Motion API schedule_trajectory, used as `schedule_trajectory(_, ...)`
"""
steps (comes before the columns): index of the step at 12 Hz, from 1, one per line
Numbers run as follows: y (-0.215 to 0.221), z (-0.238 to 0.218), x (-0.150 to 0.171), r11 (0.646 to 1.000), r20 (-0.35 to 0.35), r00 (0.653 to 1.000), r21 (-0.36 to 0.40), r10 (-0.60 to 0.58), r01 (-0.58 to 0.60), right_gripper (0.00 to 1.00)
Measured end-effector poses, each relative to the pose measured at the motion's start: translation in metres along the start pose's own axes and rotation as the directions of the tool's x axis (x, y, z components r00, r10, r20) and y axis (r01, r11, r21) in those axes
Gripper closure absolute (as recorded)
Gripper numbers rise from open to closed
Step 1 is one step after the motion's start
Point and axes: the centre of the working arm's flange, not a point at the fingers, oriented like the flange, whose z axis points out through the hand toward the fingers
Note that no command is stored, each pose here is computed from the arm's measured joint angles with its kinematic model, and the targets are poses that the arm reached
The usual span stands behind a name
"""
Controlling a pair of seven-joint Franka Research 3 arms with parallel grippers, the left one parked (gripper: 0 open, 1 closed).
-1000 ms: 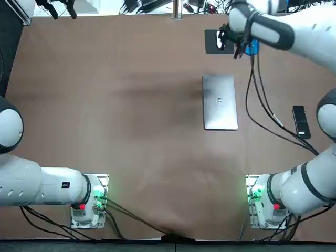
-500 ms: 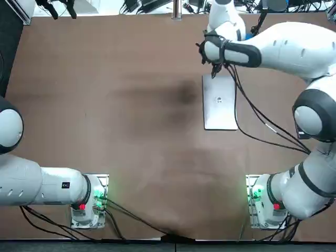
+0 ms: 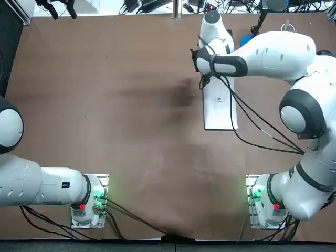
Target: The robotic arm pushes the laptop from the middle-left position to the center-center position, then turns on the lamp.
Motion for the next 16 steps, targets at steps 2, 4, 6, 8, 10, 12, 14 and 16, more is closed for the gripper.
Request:
schedule_trajectory(2, -0.001, 0.019, -0.005, 0.984, 0.002, 0.984, 0.008, 0.176, -0.176, 0.0)
schedule_trajectory(4, 0.0, 0.031, -0.011, 0.971, 0.015, 0.971, 0.027, 0.238, -0.238, 0.0)
schedule_trajectory(6, 0.007, 0.048, -0.011, 0.959, 0.039, 0.961, 0.06, 0.274, -0.276, 0.0)
schedule_trajectory(8, 0.017, 0.066, -0.009, 0.954, 0.046, 0.957, 0.068, 0.288, -0.291, 0.0)
schedule_trajectory(10, 0.025, 0.075, -0.008, 0.952, 0.04, 0.954, 0.06, 0.297, -0.299, 0.0)
schedule_trajectory(12, 0.031, 0.081, -0.01, 0.952, 0.035, 0.953, 0.053, 0.3, -0.302, 0.0)
schedule_trajectory(14, 0.037, 0.085, -0.013, 0.953, 0.033, 0.954, 0.051, 0.298, -0.3, 0.0)
schedule_trajectory(16, 0.044, 0.089, -0.017, 0.954, 0.036, 0.955, 0.055, 0.294, -0.295, 0.0)
